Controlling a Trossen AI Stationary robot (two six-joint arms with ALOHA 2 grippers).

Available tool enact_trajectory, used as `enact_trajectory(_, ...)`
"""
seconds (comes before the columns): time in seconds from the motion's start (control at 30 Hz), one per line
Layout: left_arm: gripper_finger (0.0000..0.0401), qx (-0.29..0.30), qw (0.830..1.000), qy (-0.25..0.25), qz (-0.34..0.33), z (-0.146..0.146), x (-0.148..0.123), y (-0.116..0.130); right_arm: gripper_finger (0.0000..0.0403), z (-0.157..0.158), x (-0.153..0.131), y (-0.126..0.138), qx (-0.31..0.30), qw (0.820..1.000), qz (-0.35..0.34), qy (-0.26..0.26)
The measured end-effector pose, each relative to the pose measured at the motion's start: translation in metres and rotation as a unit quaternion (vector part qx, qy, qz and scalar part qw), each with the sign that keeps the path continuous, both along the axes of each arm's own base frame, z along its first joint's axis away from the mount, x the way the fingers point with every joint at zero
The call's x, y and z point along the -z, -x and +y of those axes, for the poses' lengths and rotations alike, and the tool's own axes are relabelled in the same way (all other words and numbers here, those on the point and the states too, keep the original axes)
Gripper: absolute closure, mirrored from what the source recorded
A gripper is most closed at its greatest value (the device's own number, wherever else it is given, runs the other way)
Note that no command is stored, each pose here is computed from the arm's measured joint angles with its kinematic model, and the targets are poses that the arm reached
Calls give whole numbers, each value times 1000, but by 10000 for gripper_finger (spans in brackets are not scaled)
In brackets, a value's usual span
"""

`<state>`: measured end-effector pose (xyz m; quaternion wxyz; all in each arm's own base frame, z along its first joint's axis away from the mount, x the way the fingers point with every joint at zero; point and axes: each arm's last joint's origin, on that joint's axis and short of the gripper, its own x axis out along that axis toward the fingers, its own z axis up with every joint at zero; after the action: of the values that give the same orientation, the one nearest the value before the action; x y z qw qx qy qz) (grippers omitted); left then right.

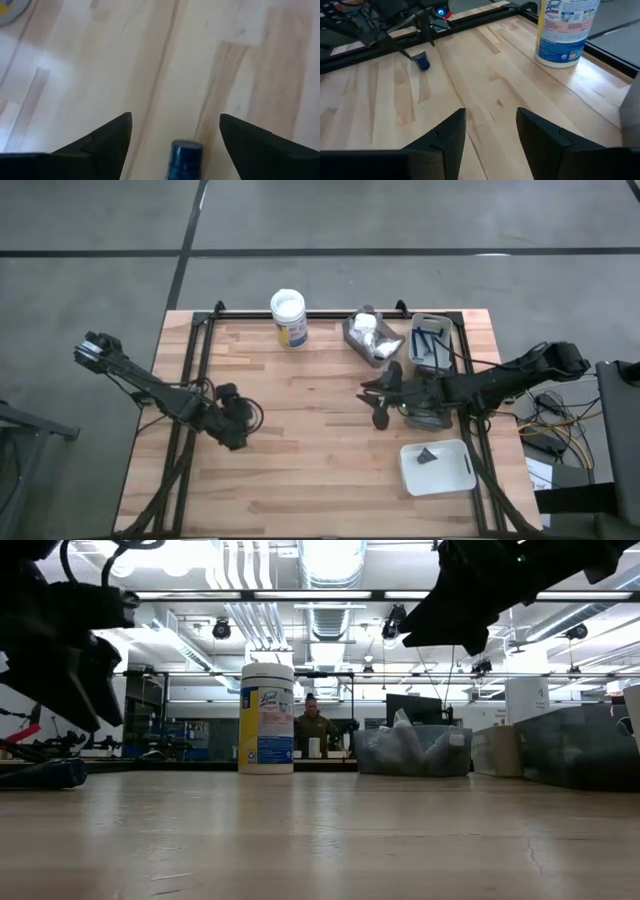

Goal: Pick & Place Travel size toiletries
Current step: Put the blue shave cream into the white bin

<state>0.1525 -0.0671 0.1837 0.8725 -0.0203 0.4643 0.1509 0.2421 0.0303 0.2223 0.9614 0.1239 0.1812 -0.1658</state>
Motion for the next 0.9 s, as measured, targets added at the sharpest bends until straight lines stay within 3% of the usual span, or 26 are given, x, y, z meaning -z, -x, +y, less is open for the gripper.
enact_trajectory(0.2,97,7,999,24,37,1,11,6,211,6,1,1,-12,1000,0,0)
enact_trajectory(0.43,98,-14,996,36,77,9,45,23,202,7,4,2,-16,1000,4,1)
enact_trajectory(0.67,101,-17,996,61,59,10,60,27,218,7,5,3,-15,1000,6,1)
enact_trajectory(0.9,136,-18,996,70,56,10,60,27,238,7,6,3,-15,1000,8,1)
